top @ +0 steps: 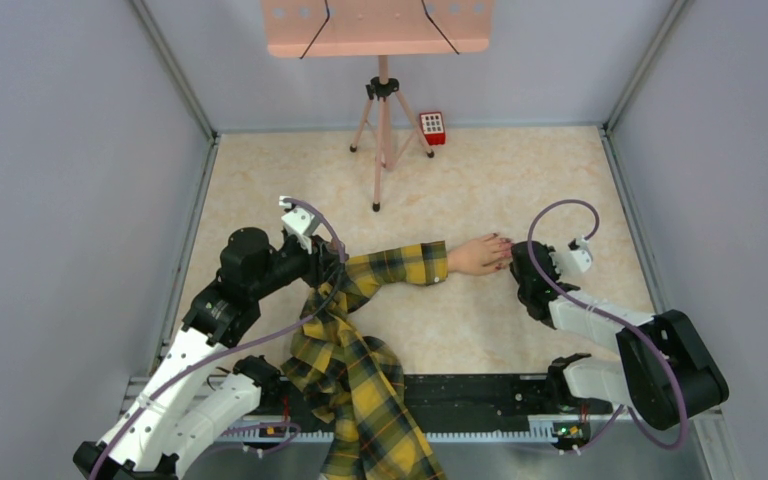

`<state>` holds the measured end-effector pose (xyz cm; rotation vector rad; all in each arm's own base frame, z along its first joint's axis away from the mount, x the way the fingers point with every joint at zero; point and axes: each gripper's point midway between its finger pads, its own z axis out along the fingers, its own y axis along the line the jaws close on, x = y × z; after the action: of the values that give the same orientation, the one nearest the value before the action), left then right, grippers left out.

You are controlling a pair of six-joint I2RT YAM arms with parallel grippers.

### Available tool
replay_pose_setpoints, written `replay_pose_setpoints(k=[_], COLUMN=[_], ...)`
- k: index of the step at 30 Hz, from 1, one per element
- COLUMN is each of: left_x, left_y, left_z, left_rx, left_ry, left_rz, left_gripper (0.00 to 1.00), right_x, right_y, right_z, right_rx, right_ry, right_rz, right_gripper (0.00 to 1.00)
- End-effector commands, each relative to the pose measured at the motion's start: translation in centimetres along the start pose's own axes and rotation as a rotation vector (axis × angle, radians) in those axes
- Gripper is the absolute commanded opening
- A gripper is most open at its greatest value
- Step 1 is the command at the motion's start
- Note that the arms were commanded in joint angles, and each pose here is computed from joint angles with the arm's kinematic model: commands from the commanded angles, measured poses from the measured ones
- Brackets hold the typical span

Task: Paint the nails
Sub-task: Paint the nail polish on the nail.

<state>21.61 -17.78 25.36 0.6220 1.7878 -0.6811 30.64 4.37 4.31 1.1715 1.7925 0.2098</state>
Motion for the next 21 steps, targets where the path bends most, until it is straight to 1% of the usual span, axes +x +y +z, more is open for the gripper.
replay_pose_setpoints(k=[1,21], left_x=[-2.30,-2.31], left_y=[-0.25,-0.19], left_z=[-0.43,-0.44], left_rx=[0.003,0.001], left_ry=[-0.075,-0.075], left_rz=[0.024,0.025], left_gripper=[0.00,0.00], right_x=[-1.42,-1.42], right_y=[2.35,2.62], right_z=[-0.36,-0.60], right_rx=[-0.054,-0.067], right_ry=[-0.049,-0.041], right_rz=[0.047,0.055], right_gripper=[0.00,0.00])
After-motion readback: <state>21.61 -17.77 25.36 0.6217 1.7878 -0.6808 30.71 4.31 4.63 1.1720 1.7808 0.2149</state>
